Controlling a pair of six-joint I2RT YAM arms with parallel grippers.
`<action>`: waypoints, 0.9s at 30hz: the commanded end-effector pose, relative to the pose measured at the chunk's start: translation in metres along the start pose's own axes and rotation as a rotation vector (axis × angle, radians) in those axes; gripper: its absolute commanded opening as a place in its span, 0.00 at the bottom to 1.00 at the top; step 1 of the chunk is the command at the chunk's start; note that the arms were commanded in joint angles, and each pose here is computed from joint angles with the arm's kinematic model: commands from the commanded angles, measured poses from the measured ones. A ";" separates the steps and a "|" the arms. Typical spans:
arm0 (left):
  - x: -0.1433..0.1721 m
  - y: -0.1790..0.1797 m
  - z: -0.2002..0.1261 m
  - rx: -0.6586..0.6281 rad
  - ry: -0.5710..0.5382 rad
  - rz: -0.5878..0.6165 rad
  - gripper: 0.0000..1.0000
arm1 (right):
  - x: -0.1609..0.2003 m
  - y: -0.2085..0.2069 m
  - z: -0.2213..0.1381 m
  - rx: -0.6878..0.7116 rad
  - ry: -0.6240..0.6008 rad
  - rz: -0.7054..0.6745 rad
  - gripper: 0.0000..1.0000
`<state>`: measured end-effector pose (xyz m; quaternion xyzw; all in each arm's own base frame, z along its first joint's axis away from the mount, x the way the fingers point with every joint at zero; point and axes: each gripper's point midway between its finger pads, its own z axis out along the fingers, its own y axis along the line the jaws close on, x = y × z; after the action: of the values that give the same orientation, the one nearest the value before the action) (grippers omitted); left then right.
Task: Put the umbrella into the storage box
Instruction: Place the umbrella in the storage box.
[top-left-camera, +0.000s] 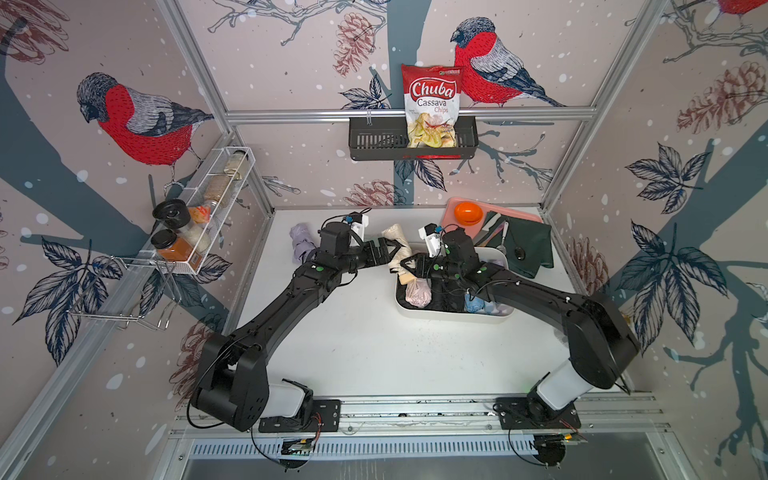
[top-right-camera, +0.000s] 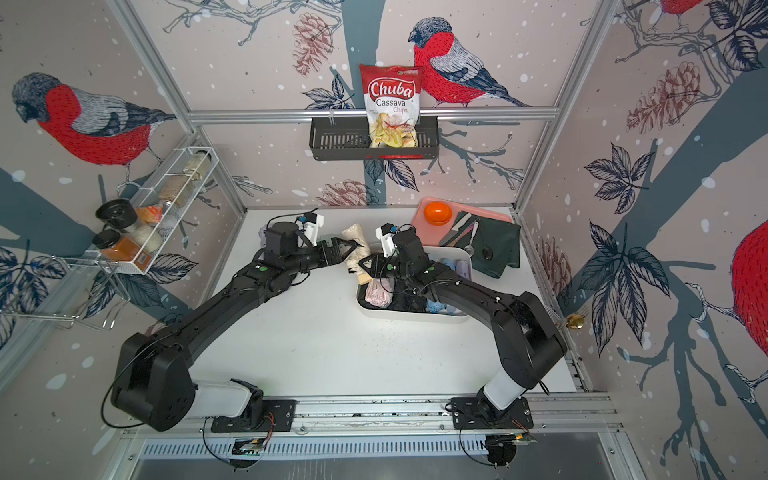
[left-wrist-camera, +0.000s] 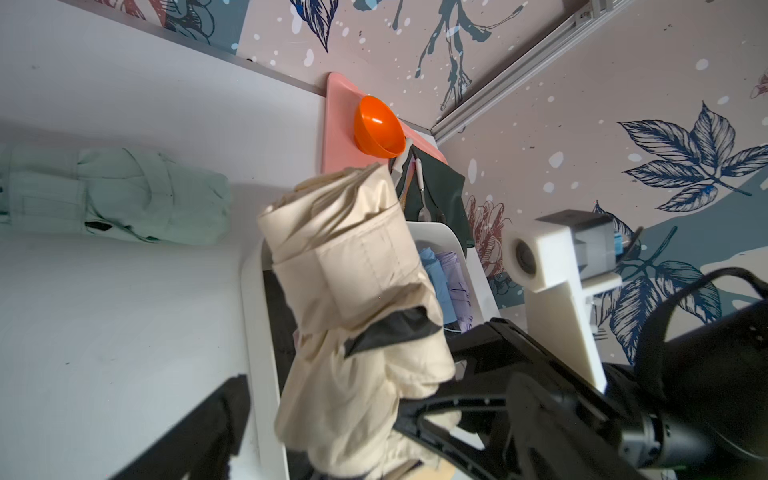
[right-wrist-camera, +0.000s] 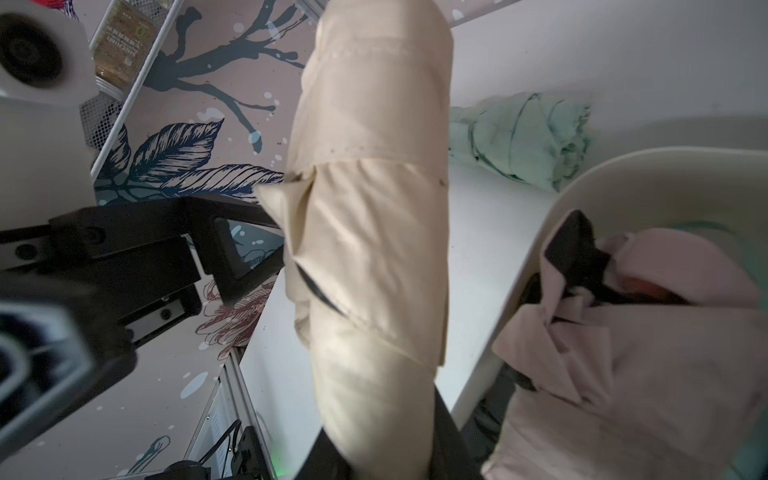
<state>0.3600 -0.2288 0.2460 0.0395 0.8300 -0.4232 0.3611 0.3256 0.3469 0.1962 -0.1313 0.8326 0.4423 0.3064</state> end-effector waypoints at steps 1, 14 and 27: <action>-0.012 -0.021 -0.012 0.063 -0.049 0.079 0.99 | -0.023 0.002 -0.019 -0.017 -0.092 0.009 0.23; -0.020 0.014 -0.022 -0.116 -0.162 0.032 0.99 | -0.004 -0.058 -0.088 0.117 -0.241 0.205 0.20; -0.002 0.029 0.011 -0.084 -0.069 -0.026 0.99 | 0.033 -0.089 -0.066 0.113 -0.198 0.314 0.18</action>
<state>0.3715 -0.2122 0.2074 -0.0121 0.8536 -0.3751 0.3612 0.3087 0.2341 0.1248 0.0695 0.8590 0.4139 0.2932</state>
